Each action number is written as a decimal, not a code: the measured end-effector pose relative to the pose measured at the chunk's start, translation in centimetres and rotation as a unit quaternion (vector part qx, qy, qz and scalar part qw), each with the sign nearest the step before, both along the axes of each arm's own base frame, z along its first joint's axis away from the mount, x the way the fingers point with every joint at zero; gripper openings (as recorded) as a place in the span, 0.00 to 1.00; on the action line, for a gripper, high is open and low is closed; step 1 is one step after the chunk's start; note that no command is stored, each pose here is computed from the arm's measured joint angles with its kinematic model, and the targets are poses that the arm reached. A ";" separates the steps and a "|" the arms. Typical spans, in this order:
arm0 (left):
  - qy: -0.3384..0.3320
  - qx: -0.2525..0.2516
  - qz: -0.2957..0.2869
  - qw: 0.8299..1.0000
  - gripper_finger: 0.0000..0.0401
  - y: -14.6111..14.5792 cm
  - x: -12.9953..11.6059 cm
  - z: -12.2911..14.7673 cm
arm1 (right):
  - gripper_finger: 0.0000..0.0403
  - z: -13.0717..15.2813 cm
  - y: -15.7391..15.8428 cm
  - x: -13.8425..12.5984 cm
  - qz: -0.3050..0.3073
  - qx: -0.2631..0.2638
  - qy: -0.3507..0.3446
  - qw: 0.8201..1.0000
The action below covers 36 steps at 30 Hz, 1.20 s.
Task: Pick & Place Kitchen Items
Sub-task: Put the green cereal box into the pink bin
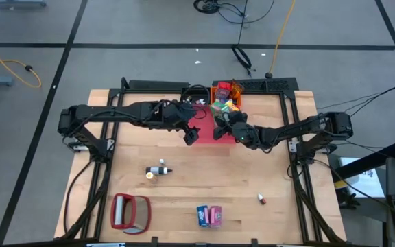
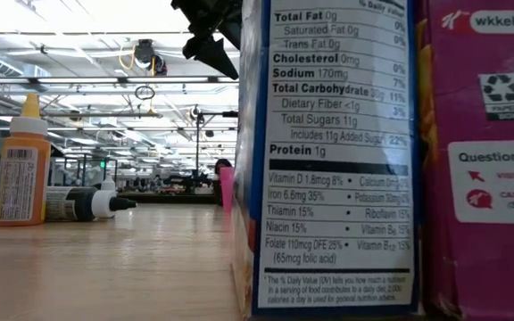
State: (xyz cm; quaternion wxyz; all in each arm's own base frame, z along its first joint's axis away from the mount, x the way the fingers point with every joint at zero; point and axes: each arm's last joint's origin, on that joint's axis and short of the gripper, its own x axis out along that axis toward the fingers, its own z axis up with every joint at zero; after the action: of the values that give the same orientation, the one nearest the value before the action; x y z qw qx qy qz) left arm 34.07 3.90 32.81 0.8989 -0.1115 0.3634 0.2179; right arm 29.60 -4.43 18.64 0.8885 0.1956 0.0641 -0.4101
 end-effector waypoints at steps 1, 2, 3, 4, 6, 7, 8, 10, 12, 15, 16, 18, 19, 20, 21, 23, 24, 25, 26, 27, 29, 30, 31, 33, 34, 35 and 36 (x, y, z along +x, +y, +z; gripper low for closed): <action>0.000 0.000 0.000 1.000 0.84 0.0 0.0 0.0 | 0.29 -0.2 -0.1 0.1 -0.002 0.005 -0.001 1.000; 0.000 0.000 0.000 1.000 0.84 0.0 0.0 0.0 | 0.30 -0.5 -0.2 0.2 -0.003 0.007 0.002 1.000; 0.000 0.000 0.000 1.000 0.84 0.0 0.0 0.0 | 0.31 -0.9 -0.2 0.3 -0.003 0.008 0.008 1.000; 0.000 0.000 0.000 1.000 0.84 0.0 0.0 0.0 | 0.31 -1.2 -0.2 0.3 -0.004 0.007 0.014 1.000; 0.000 0.000 0.000 1.000 0.84 0.0 0.0 0.0 | 0.31 -1.5 -0.4 0.4 -0.007 0.005 0.020 1.000; 0.000 0.000 0.000 1.000 0.84 0.0 0.0 0.0 | 0.31 -1.6 -0.4 0.5 -0.008 0.005 0.021 1.000; 0.000 0.000 0.000 1.000 0.84 0.0 0.0 0.0 | 0.30 -1.7 -0.5 0.5 -0.008 0.005 0.021 1.000; 0.000 0.000 0.000 1.000 0.84 0.0 0.0 0.0 | 0.29 -2.0 -0.5 0.7 -0.004 0.006 0.024 1.000; 0.000 0.000 0.000 1.000 0.84 0.0 0.0 0.0 | 0.29 -2.3 -0.5 0.9 0.003 0.005 0.024 1.000; 0.000 0.000 0.001 1.000 0.84 0.0 0.0 0.0 | 0.32 -2.6 -0.5 1.0 0.006 0.002 0.033 0.999; 0.001 -0.001 0.000 1.000 0.84 0.0 0.0 0.0 | 0.34 -2.7 -0.5 1.0 0.007 0.002 0.036 0.999; 0.001 -0.001 -0.001 1.000 0.84 -0.1 0.0 0.0 | 0.37 -3.3 -0.5 0.8 0.015 0.008 0.060 0.998; 0.001 -0.001 -0.001 1.000 0.84 -0.1 0.0 0.0 | 0.38 -3.6 -0.5 0.7 0.017 0.010 0.071 0.997; 0.002 -0.001 -0.001 1.000 0.84 -0.1 0.0 0.0 | 0.39 -3.6 -0.6 0.7 0.017 0.011 0.071 0.997; 0.002 0.000 -0.002 1.000 0.84 -0.1 0.0 0.0 | 0.40 -3.4 -0.7 0.7 0.014 0.011 0.067 0.998; 0.003 -0.001 -0.002 1.000 0.84 -0.1 0.0 0.0 | 0.42 -3.3 -0.9 0.7 0.008 0.014 0.063 0.998; 0.004 -0.001 -0.001 1.000 0.84 -0.1 0.0 -0.1 | 0.42 -3.4 -0.9 0.6 0.007 0.017 0.067 0.998; 0.004 -0.001 -0.001 1.000 0.84 -0.1 0.0 -0.1 | 0.43 -3.6 -0.9 0.6 0.006 0.019 0.071 0.997; 0.004 -0.001 -0.001 1.000 0.84 -0.1 0.0 -0.1 | 0.44 -3.6 -0.9 0.5 0.006 0.020 0.072 0.997; 0.005 -0.001 -0.001 1.000 0.84 -0.1 -0.1 -0.1 | 0.45 -3.6 -0.9 0.6 0.005 0.021 0.068 0.997; 0.005 -0.001 -0.001 1.000 0.84 -0.1 -0.1 -0.1 | 0.46 -3.5 -0.9 0.6 0.006 0.020 0.066 0.998; 0.005 -0.001 -0.001 1.000 0.84 -0.1 -0.1 -0.1 | 0.48 -3.5 -0.9 0.6 0.006 0.020 0.068 0.997; 0.005 -0.001 -0.001 1.000 0.84 -0.1 -0.1 -0.1 | 0.49 -3.6 -0.9 0.6 0.006 0.020 0.070 0.997; 0.006 -0.001 -0.001 1.000 0.84 -0.1 -0.1 -0.1 | 0.51 -3.5 -0.9 0.6 0.006 0.020 0.068 0.997; 0.007 -0.001 -0.001 1.000 0.84 -0.1 -0.1 -0.1 | 0.52 -3.5 -0.9 0.6 0.005 0.020 0.067 0.998; 0.007 -0.001 -0.001 1.000 0.84 -0.1 -0.1 -0.1 | 0.54 -3.5 -0.9 0.6 0.006 0.019 0.067 0.998; 0.007 -0.001 -0.001 1.000 0.84 -0.1 -0.1 -0.1 | 0.55 -3.5 -0.9 0.6 0.006 0.019 0.068 0.997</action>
State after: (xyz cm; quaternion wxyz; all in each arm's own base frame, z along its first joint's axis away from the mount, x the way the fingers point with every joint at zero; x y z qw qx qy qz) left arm 33.98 3.76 32.72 0.8965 -0.1108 0.3700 0.2170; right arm 30.20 -5.35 15.14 0.8806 0.1837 0.1336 -0.4158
